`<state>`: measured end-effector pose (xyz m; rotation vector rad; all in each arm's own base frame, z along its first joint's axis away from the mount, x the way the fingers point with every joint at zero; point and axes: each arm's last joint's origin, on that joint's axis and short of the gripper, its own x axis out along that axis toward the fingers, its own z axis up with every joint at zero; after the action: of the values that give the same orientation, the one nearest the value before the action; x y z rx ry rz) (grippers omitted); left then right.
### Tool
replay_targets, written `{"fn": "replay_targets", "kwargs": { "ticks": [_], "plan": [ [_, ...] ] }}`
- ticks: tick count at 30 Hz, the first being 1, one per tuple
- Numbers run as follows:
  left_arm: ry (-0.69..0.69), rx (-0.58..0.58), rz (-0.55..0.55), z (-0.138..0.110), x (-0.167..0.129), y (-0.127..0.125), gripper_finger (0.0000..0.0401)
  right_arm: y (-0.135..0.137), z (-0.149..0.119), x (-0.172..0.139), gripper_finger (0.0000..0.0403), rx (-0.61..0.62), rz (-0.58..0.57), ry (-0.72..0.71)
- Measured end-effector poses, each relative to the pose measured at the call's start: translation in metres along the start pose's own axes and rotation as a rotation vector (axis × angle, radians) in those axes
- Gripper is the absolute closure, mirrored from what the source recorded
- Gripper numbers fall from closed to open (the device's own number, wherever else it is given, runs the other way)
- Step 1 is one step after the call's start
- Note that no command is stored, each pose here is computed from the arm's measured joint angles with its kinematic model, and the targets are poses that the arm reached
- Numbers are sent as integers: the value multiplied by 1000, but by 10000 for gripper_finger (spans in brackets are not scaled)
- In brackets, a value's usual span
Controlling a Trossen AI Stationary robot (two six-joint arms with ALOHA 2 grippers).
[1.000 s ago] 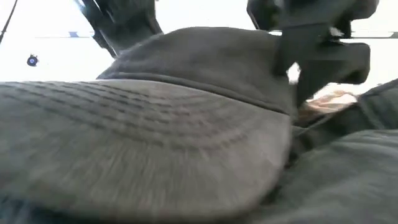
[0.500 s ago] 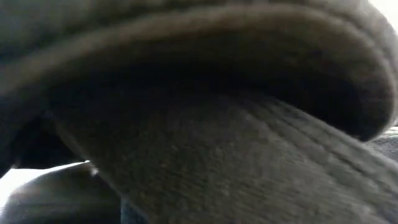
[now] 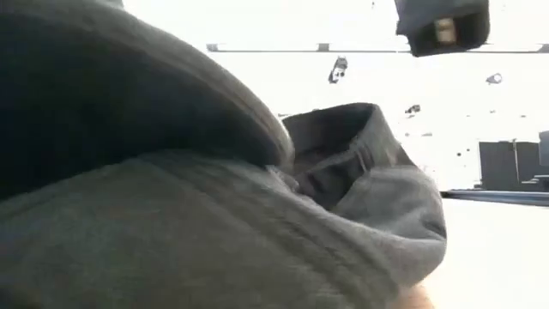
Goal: Pick & Place hat
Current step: Put the top blue cap into the right transparent bin
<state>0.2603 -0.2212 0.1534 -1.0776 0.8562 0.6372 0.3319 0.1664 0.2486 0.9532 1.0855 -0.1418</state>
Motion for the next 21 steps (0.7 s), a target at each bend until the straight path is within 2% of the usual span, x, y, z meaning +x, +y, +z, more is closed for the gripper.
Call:
{"fn": "replay_targets", "kwargs": {
  "ticks": [4, 8, 12, 15, 21],
  "plan": [
    [-131, -150, -86, 12, 6, -5, 328, -2, -14, 17, 209, 13, -39, 50],
    [-185, -255, -182, 32, 19, -9, 328, 5, -29, 20, 209, 6, 9, 114],
    [-215, -268, -246, 51, 28, -15, 328, 12, -48, 21, 209, 12, 36, 165],
    [-258, -277, -245, 64, 32, -15, 328, 16, -60, 21, 209, 30, 57, 180],
    [-277, -289, -296, 80, 34, -25, 328, 18, -67, 40, 209, 46, 109, 171]
  ]
}}
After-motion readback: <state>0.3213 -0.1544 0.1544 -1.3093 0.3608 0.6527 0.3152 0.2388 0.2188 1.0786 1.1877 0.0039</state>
